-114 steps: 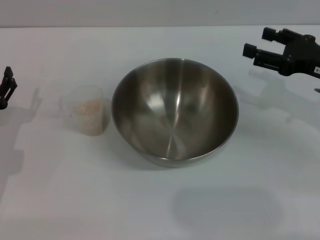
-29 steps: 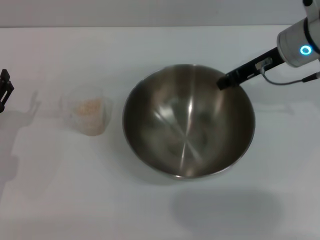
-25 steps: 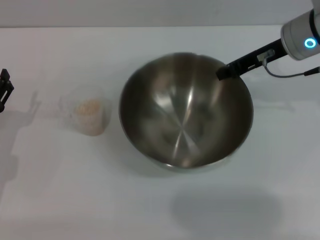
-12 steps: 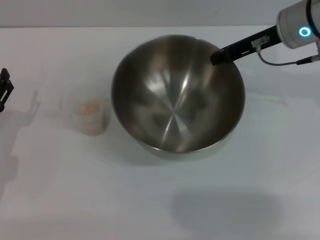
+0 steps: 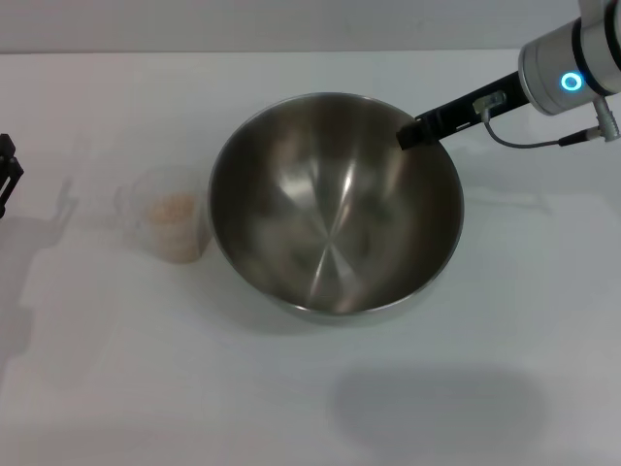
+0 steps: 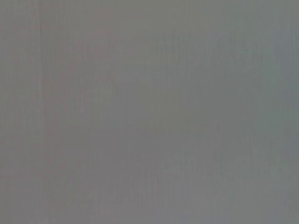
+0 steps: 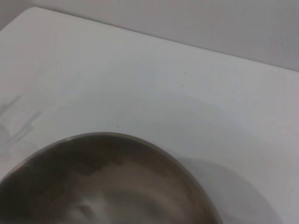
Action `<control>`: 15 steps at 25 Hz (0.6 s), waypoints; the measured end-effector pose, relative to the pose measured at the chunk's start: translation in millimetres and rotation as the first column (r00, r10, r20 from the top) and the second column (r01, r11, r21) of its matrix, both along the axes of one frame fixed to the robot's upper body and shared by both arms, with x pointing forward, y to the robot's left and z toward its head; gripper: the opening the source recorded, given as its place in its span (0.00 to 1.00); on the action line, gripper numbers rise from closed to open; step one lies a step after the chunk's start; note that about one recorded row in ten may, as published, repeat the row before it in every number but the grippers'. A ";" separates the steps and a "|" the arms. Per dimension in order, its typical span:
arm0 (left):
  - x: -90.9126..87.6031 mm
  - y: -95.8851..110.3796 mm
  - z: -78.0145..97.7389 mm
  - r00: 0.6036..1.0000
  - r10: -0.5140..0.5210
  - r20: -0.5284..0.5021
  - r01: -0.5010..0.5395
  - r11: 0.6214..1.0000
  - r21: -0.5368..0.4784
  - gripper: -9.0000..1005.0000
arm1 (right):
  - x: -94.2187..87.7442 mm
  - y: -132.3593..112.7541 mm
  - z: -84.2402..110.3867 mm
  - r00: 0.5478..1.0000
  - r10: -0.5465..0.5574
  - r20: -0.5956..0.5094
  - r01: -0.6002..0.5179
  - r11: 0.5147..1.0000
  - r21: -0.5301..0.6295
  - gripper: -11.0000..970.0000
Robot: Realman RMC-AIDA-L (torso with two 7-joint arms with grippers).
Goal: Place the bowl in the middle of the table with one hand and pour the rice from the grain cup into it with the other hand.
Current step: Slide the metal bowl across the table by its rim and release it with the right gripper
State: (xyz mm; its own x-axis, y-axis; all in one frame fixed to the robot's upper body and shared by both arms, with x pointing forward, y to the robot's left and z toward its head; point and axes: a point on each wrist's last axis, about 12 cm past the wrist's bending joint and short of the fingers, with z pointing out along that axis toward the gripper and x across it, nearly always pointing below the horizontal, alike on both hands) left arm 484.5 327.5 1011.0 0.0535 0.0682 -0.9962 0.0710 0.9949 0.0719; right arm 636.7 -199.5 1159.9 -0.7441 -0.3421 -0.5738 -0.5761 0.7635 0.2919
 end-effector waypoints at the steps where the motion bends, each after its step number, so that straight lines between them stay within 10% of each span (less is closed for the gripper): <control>1: 0.0 0.0 0.0 1.000 0.000 0.000 0.000 1.000 0.000 0.75 | 0.0 0.0 0.0 1.000 0.000 0.000 0.000 1.000 0.000 0.04; 15: -1.6 0.7 -0.5 1.000 0.002 -0.002 -0.002 1.000 -0.013 0.75 | -2.6 -9.9 -12.7 0.998 -0.039 -0.052 0.037 0.998 -0.041 0.04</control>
State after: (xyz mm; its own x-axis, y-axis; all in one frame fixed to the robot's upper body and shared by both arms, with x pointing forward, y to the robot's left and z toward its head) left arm 483.0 328.2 1010.5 0.0513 0.0555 -0.9971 0.0691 0.9959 0.0590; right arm 634.1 -209.4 1147.3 -0.7859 -0.3346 -0.5201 -0.5309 0.7963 0.2899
